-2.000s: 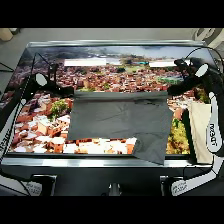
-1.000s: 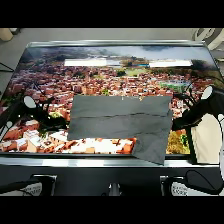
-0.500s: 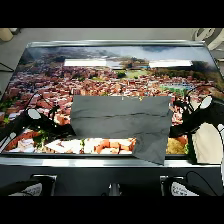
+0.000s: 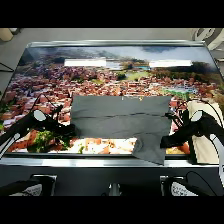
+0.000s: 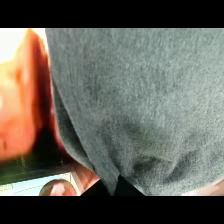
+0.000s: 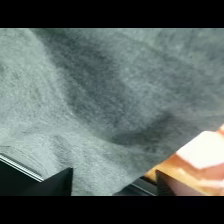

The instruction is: Fold the shirts.

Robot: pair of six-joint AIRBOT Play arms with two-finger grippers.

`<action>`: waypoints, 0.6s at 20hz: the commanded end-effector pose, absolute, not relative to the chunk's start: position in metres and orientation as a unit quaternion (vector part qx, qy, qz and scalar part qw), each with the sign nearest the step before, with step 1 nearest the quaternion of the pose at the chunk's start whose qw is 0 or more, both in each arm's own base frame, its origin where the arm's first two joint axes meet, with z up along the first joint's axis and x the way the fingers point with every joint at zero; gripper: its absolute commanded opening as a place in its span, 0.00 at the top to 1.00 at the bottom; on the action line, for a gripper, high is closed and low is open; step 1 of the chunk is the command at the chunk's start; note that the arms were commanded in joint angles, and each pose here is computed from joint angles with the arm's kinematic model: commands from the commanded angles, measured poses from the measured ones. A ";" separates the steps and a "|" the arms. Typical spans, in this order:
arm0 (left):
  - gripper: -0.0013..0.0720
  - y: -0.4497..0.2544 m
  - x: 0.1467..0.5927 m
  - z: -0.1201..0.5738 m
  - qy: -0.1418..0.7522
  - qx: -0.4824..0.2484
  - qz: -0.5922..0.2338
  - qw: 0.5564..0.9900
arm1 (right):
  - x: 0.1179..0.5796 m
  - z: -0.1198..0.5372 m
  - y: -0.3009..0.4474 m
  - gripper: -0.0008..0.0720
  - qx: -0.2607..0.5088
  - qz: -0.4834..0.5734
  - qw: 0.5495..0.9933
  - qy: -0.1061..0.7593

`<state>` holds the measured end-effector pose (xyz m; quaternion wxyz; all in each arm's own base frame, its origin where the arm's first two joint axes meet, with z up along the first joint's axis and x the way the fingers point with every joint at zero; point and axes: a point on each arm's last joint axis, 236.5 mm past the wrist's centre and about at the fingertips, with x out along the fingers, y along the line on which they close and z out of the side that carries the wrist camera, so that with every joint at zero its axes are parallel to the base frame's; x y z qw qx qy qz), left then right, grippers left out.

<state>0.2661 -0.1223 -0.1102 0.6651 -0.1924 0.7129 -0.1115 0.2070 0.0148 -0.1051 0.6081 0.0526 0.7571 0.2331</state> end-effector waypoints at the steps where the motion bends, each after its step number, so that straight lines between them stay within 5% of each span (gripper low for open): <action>1: 0.95 -0.123 0.267 -0.109 0.710 -0.194 -0.112 0.667 | 0.217 -0.118 0.021 0.51 0.068 0.220 0.635 0.737; 2: 0.95 -0.123 0.268 -0.108 0.709 -0.193 -0.113 0.669 | 0.223 -0.118 0.024 0.78 0.076 0.219 0.644 0.729; 3: 0.95 -0.123 0.270 -0.106 0.706 -0.191 -0.115 0.672 | 0.229 -0.116 0.027 0.95 0.084 0.220 0.652 0.721; 6: 0.95 -0.126 0.292 -0.070 0.667 -0.158 -0.160 0.710 | 0.263 -0.081 0.027 0.96 0.058 0.240 0.698 0.672; 12: 0.95 -0.117 0.376 0.012 0.562 -0.164 -0.156 0.795 | 0.404 0.030 -0.017 0.96 -0.010 0.160 0.849 0.504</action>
